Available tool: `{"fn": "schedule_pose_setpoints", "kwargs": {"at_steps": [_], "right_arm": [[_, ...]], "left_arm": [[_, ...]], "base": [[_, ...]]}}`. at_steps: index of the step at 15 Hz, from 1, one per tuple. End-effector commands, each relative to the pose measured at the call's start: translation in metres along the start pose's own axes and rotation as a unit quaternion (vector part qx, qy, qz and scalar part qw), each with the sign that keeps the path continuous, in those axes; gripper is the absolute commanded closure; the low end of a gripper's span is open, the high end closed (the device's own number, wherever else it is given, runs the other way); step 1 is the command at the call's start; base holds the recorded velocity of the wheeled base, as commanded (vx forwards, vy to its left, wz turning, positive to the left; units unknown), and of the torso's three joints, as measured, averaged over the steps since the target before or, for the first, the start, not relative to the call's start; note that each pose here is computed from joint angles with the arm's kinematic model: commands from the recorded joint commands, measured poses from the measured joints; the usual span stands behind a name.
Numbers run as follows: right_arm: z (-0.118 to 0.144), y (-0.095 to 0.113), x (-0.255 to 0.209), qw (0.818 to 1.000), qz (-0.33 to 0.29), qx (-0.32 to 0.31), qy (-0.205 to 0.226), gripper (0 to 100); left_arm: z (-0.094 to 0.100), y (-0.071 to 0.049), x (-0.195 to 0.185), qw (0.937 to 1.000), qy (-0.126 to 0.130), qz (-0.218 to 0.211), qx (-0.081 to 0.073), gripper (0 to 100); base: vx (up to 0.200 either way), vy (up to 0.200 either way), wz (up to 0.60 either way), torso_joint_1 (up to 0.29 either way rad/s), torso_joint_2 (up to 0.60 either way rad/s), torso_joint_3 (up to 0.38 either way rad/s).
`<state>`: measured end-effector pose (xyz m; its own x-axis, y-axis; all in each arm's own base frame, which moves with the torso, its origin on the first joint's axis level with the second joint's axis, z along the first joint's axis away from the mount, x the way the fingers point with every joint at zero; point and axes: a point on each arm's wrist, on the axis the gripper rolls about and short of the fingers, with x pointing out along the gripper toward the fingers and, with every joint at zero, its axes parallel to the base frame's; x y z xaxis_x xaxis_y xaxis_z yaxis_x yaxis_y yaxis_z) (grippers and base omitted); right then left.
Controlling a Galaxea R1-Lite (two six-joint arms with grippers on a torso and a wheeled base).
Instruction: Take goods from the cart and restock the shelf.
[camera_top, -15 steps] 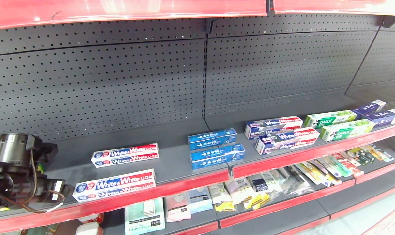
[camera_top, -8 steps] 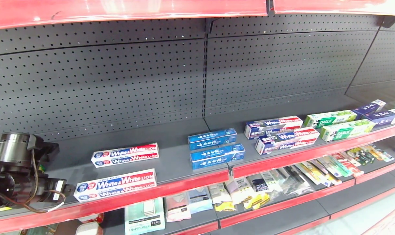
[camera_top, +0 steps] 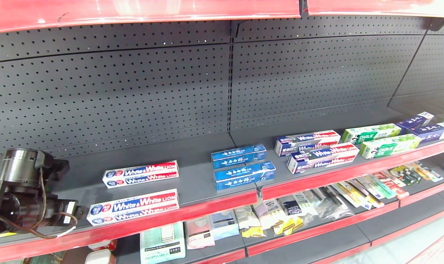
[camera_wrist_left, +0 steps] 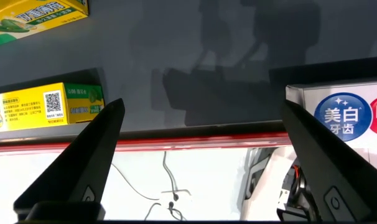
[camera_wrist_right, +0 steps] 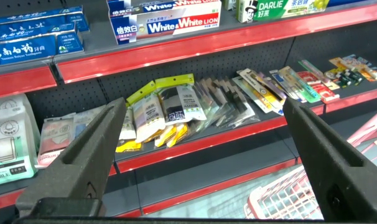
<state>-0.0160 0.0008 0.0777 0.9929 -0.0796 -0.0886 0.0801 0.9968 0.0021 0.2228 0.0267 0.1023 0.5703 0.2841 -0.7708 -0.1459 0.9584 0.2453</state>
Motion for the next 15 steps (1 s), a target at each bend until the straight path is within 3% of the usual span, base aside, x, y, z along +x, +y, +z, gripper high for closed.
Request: {"fn": "schedule_pose_setpoints", "kwargs": {"at_steps": [1, 15], "right_arm": [[0.0000, 0.0000, 0.0001, 1.000, 0.000, 0.000, 0.001, 0], [0.0000, 0.0000, 0.0001, 1.000, 0.000, 0.000, 0.001, 0]], "left_arm": [[0.0000, -0.0004, 0.0001, 1.0000, 0.000, 0.000, 0.001, 0], [0.0003, -0.0002, 0.0012, 1.0000, 0.001, 0.001, 0.001, 0]], "base": [[0.000, 0.000, 0.00, 0.000, 0.00, 0.000], [0.000, 0.000, 0.00, 0.000, 0.00, 0.000]]}}
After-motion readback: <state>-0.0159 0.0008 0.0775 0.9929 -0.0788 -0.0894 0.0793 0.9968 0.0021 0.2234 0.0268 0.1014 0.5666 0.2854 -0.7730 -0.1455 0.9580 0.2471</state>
